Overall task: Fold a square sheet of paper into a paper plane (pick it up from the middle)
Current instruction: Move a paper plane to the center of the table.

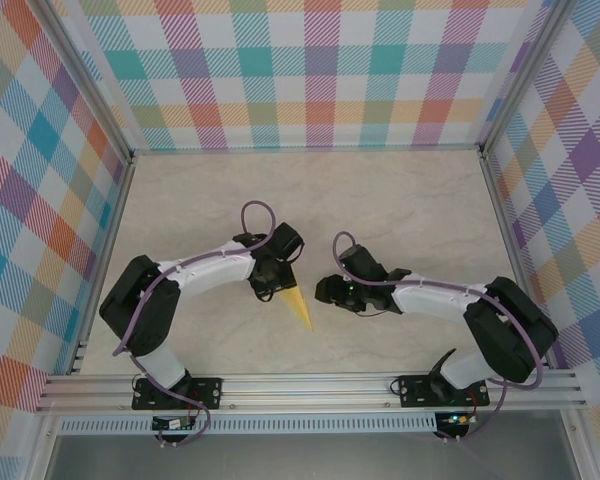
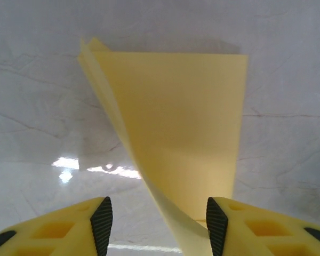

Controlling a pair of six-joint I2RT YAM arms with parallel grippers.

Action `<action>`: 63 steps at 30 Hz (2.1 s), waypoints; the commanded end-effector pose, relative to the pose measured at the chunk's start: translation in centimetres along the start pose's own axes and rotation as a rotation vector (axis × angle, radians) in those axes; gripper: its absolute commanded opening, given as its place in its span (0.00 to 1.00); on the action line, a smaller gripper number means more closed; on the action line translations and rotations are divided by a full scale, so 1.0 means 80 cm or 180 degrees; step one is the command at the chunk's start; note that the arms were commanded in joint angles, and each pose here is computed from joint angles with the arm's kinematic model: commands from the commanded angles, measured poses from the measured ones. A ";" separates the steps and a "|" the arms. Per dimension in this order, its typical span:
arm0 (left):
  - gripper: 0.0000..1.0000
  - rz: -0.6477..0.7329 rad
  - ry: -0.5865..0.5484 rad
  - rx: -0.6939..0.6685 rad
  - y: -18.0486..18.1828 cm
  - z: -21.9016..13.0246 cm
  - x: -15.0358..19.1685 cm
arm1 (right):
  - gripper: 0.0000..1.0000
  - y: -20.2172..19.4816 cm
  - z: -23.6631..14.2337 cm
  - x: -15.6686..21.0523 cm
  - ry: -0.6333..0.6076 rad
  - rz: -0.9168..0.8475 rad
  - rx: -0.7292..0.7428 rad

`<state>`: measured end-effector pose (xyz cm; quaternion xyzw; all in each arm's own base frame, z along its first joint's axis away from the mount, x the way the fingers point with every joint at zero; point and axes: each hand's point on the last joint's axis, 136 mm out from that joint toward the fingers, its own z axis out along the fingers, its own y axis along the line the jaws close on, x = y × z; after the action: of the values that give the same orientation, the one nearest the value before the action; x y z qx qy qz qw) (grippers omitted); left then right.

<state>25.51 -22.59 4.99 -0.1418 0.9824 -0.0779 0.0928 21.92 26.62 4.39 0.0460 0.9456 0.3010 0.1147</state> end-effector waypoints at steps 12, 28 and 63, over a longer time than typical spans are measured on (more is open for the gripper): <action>0.38 -0.0171 -0.0044 0.0087 0.032 -0.009 0.012 | 0.57 0.064 0.014 0.002 0.0321 -0.0383 -0.0519; 0.38 -0.0182 -0.0057 0.0095 0.036 -0.009 0.013 | 0.59 0.082 0.048 0.010 0.0594 -0.0455 -0.0614; 0.38 -0.0277 -0.0174 0.0156 0.047 -0.019 0.013 | 0.44 0.089 0.071 0.037 0.0842 -0.0816 -0.0353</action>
<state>22.91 -19.26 4.82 -0.1722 0.9751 -0.0881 0.1082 20.91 35.99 4.26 -0.1067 0.9274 0.3570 0.0332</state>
